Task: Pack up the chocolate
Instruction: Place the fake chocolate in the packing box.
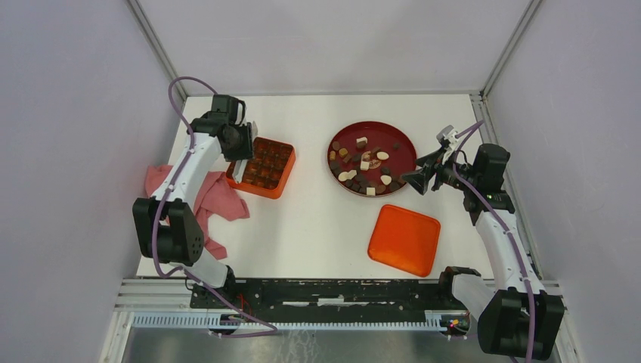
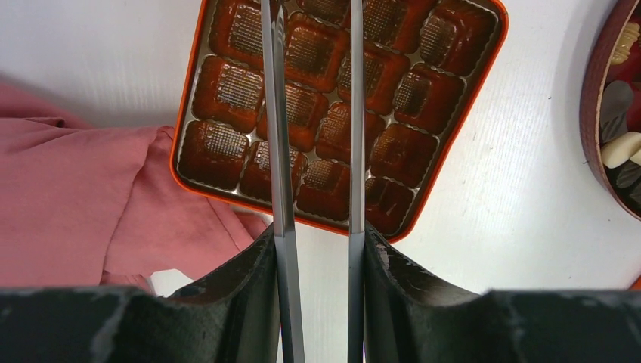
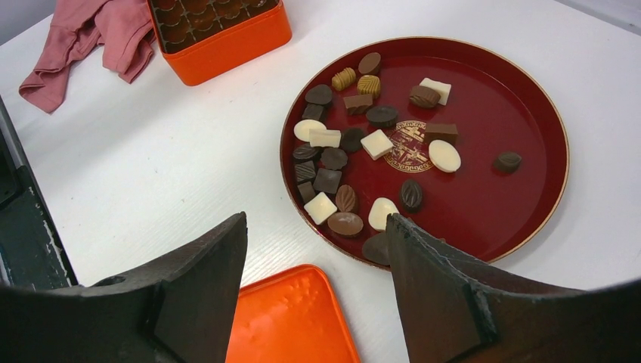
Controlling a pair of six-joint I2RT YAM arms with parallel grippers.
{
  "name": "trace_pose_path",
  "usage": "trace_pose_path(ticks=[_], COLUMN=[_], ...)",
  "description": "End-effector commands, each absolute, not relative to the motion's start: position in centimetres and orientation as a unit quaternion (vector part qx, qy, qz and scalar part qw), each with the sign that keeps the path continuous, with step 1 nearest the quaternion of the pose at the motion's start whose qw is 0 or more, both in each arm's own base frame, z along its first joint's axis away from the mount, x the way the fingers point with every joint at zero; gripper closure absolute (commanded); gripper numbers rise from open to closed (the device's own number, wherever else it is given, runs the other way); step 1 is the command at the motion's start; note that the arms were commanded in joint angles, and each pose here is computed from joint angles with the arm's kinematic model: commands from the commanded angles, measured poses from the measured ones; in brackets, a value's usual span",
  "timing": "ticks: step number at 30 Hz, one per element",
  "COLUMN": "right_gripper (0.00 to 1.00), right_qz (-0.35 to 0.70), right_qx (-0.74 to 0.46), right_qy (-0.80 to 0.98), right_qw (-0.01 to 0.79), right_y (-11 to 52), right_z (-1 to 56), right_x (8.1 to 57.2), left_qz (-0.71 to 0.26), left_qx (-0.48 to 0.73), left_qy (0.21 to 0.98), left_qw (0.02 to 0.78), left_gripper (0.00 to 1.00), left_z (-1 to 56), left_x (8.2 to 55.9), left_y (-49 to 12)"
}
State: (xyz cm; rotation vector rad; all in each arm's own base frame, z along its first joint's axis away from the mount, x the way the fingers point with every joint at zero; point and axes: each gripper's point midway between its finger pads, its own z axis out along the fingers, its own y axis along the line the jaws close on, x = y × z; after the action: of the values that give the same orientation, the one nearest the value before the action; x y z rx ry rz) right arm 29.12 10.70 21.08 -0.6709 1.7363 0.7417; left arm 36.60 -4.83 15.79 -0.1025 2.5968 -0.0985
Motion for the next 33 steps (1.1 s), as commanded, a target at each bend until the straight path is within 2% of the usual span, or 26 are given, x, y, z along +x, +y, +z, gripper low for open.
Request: trace_pose_path(ticks=[1,24,33], right_gripper=[0.27,0.27,0.27], right_qz=[0.314,0.314,0.315], right_qx=[-0.291,-0.291,-0.292], right_qy=[0.717,0.717,0.716], right_qw=[0.55,0.55,0.55], right_y=[10.8,10.8,10.9], right_z=[21.7,21.6,21.7], right_x=[29.3,29.3,29.3], left_qz=[-0.011,0.024,0.03], left_qx=[-0.018,-0.022,-0.022], left_qy=[0.958,0.968,0.967], left_qw=[0.285,0.249,0.25], left_gripper=[0.97,0.92,0.74], left_z=[16.9,14.1,14.1], left_x=[37.0,38.1,38.3], left_y=[-3.6,-2.7,-2.5])
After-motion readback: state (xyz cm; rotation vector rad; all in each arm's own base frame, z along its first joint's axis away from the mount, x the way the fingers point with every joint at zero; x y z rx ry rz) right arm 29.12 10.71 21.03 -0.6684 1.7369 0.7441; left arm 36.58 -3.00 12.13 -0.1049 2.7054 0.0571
